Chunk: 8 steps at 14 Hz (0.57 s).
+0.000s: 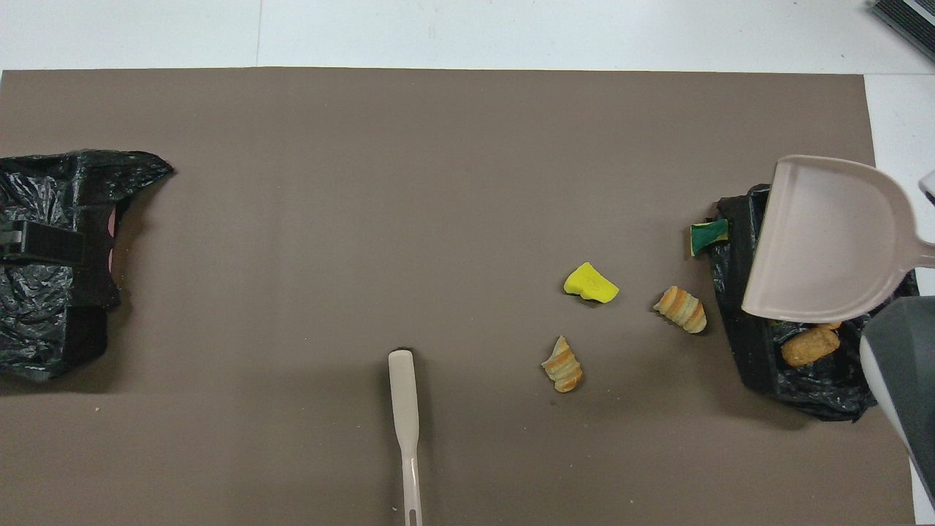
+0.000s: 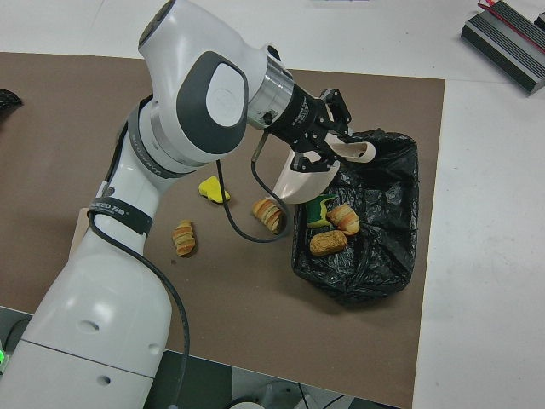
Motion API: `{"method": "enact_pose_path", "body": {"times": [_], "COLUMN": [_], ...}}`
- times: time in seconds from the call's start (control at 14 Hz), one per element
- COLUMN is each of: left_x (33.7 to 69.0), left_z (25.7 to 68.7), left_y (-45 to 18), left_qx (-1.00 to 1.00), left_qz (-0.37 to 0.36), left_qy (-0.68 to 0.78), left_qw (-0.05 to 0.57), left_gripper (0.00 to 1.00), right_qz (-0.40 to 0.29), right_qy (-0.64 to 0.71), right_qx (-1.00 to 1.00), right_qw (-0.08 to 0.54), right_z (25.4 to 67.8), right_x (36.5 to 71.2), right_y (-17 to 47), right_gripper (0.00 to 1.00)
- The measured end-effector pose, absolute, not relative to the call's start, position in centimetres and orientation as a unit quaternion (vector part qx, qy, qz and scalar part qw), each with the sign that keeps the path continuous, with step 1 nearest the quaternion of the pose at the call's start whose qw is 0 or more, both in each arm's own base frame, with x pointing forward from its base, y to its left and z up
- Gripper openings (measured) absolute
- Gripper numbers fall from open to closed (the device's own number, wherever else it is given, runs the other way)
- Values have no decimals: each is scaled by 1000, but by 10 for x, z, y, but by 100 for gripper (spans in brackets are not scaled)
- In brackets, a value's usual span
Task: Sweep and dump trash in bin
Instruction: 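Bring the dustpan back and set it on the table center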
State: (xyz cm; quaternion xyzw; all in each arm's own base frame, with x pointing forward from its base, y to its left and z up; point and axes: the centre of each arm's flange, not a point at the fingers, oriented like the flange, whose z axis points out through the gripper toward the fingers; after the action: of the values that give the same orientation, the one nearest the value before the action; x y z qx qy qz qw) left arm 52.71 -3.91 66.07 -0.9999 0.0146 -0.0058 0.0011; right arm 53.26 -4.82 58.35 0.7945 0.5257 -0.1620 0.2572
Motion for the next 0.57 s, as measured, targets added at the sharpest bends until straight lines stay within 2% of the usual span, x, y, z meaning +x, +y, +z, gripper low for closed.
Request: {"method": "enact_pose_path", "body": {"times": [0.21, 0.57], "left_x": [529, 532], "left_z": [658, 654], "left_y": [-46, -46], "left_qx": [-1000, -1000], "left_qz": [-4, -5], "left_qy": [12, 21], "left_qw": [1, 1], "left_gripper": [100, 100], "right_qz": [-96, -16], "right_qy": [449, 289], "right_qx": [860, 945], "right_qw": [222, 153], "right_z": [582, 559], "right_x": [547, 595], "right_y": [7, 112], "right_gripper": [32, 32]}}
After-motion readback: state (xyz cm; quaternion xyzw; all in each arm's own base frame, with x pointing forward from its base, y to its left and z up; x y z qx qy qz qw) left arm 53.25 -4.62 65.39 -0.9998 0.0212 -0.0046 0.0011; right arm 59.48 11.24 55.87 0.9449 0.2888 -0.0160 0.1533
